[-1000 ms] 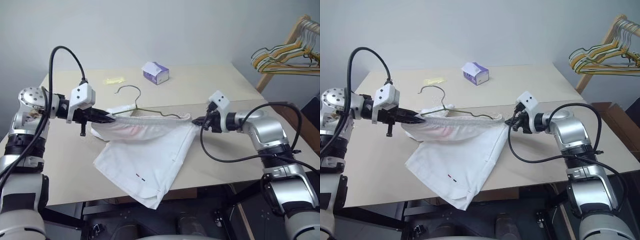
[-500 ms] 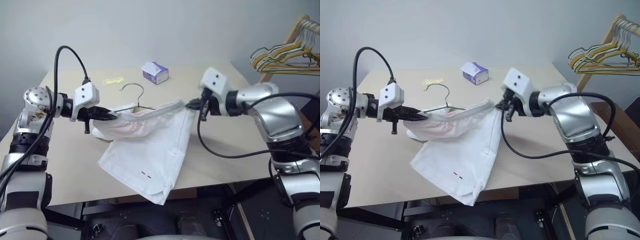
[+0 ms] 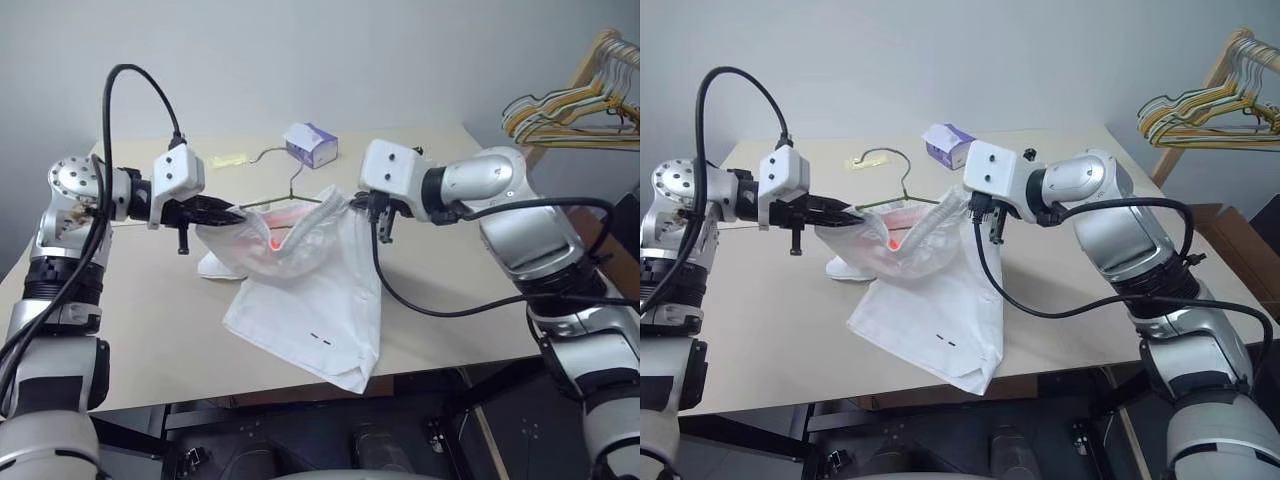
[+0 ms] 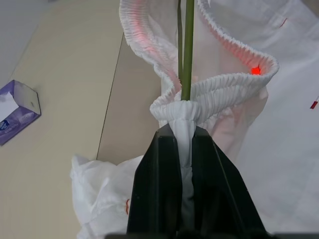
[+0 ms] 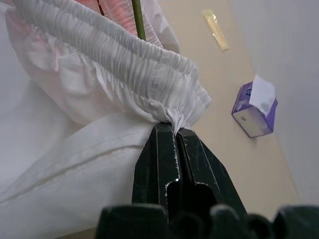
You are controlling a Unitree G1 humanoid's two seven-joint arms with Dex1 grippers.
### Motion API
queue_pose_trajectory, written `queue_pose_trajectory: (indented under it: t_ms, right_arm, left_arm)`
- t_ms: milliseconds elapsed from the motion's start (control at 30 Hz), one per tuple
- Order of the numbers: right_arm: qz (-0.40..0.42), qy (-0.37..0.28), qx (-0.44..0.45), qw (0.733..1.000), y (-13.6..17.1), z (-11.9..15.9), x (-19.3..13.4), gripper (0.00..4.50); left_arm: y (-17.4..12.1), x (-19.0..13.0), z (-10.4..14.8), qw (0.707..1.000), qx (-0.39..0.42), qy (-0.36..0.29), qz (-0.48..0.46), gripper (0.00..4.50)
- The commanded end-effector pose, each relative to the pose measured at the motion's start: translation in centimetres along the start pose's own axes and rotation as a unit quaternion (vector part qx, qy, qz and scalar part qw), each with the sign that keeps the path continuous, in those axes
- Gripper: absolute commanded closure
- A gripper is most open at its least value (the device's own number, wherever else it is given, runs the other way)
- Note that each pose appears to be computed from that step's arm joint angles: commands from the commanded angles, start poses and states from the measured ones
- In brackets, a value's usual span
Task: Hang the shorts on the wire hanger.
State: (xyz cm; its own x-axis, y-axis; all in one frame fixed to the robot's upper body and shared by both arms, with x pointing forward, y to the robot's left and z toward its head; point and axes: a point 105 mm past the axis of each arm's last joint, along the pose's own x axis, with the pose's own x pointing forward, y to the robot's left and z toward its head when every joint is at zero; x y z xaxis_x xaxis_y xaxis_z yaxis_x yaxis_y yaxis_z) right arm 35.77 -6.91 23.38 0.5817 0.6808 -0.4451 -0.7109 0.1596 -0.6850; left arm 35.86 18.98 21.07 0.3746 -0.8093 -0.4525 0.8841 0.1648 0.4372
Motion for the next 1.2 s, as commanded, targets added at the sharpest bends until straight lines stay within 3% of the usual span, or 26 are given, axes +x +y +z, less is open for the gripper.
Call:
queue_pose_trajectory:
  t_ms: [33, 300, 833, 933, 1133, 1200]
  right_arm:
    - [-0.004, -0.019, -0.061, 0.998, 0.0, 0.8, -0.4, 4.46]
    - [0.021, -0.025, -0.069, 0.997, 0.6, -0.1, -0.5, 1.69]
    - [0.075, -0.081, 0.058, 0.992, 0.8, -0.4, -0.2, 1.69]
    - [0.085, -0.074, 0.064, 0.992, 1.1, -0.5, -0.1, 2.32]
    - [0.081, -0.058, 0.069, 0.993, 1.4, -1.2, 0.2, 4.35]
    - [0.079, -0.056, 0.068, 0.993, 1.4, -1.3, 0.2, 4.47]
  left_arm:
    - [0.5, -0.6, 1.5, 0.999, 0.024, -0.024, 0.018, 4.5]
    - [0.5, -0.9, 1.9, 0.999, 0.033, -0.027, 0.017, 4.5]
    - [-0.3, -1.3, 2.7, 0.998, 0.043, -0.047, -0.008, 4.5]
    - [-0.4, -1.3, 2.8, 0.998, 0.044, -0.05, -0.011, 4.5]
    - [-0.4, -1.3, 2.7, 0.997, 0.043, -0.06, -0.006, 4.5]
    - [-0.1, -1.2, 2.5, 0.997, 0.047, -0.066, 0.006, 4.5]
